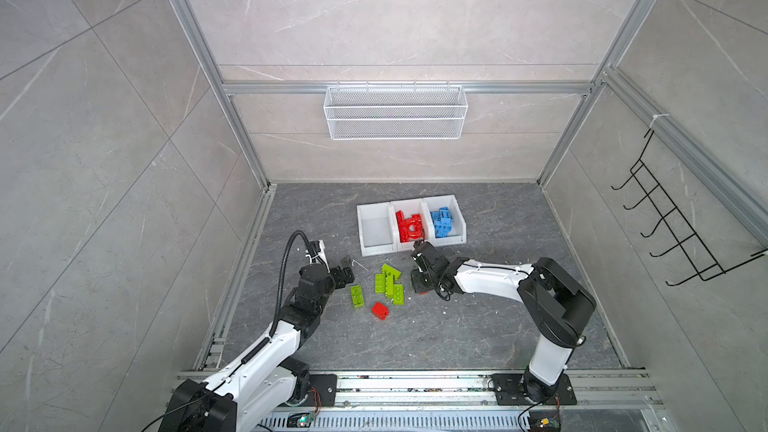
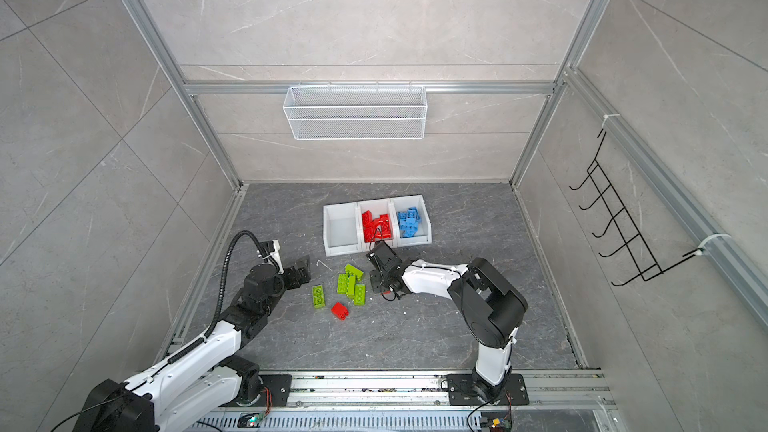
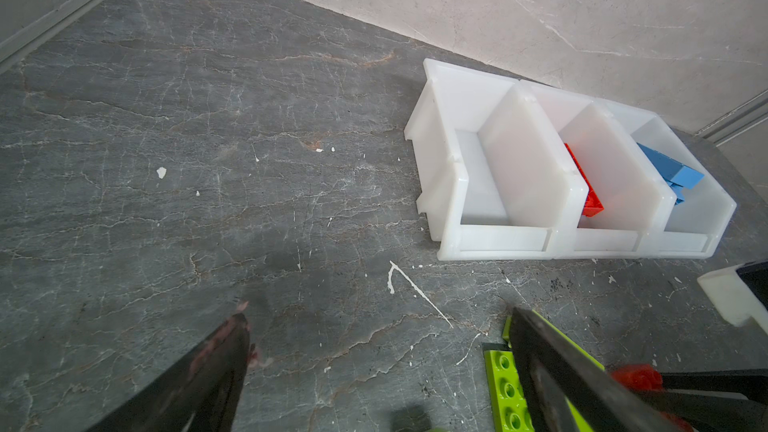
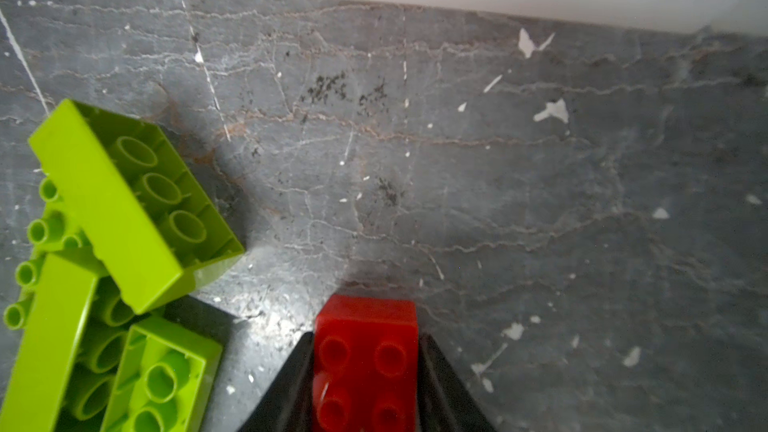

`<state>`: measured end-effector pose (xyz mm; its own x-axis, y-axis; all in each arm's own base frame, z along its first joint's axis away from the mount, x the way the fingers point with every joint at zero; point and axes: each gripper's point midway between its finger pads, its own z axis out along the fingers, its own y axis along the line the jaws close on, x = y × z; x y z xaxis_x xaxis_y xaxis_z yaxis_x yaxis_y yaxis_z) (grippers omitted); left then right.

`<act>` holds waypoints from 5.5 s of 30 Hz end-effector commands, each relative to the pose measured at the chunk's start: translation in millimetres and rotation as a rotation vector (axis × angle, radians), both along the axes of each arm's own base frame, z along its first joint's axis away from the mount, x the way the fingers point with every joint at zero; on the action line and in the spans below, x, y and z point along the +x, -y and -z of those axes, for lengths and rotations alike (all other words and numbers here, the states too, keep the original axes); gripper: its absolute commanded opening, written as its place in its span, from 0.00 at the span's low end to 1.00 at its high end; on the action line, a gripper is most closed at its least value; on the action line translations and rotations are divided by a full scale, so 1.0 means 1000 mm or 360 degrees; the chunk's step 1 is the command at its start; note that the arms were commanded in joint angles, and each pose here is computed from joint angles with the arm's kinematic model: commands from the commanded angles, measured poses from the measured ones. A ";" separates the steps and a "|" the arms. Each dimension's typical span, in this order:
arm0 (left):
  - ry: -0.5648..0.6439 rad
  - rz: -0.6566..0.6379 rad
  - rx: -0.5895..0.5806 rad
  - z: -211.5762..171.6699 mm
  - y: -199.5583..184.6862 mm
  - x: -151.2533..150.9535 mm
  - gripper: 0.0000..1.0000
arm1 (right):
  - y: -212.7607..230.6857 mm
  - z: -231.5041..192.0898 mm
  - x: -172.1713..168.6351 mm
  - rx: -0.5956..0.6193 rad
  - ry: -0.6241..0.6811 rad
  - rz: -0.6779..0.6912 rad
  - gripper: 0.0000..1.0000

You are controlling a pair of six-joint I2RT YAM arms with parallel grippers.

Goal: Sort the legos into containers by color
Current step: 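Lower the right gripper and grasp the red 2x4 brick, then carry the red brick into the middle compartment and release, then move the right gripper toward the robot and grasp the small red brick, then carry the small red brick into the middle compartment and release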

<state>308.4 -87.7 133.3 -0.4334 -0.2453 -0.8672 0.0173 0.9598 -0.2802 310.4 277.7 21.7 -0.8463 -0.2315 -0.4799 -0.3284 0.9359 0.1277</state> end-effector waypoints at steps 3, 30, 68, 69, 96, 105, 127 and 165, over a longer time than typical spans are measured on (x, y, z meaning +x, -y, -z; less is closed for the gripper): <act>0.0119 0.0001 -0.0029 -0.025 0.002 0.009 0.99 | 0.006 0.000 -0.002 -0.0065 -0.0006 0.0003 0.36; 0.0159 -0.0013 -0.0043 -0.032 -0.002 0.005 1.00 | 0.000 -0.139 0.065 0.0287 0.0290 -0.0044 0.27; 0.0146 0.0025 -0.0023 -0.033 0.002 0.006 0.99 | -0.026 -0.089 0.199 0.0279 0.0151 -0.0077 0.68; 0.0148 0.0017 -0.0022 -0.033 0.001 0.005 1.00 | -0.025 -0.092 0.196 0.0274 0.0149 -0.0082 0.68; 0.0123 -0.0229 -0.0144 -0.027 -0.035 0.004 0.99 | -0.093 -0.059 -0.132 0.0123 0.0069 -0.0994 0.60; 0.0088 -0.0267 -0.0264 -0.022 -0.047 0.004 0.99 | -0.112 -0.036 -0.116 -0.0030 0.0053 -0.0984 0.60; 0.0095 -0.0240 -0.0278 -0.021 -0.044 0.005 0.99 | -0.120 -0.005 -0.109 -0.0174 0.0027 -0.0960 0.44; 0.0045 -0.0172 -0.0247 -0.019 -0.037 0.010 0.99 | -0.050 -0.149 0.048 0.0272 0.0384 -0.0462 0.21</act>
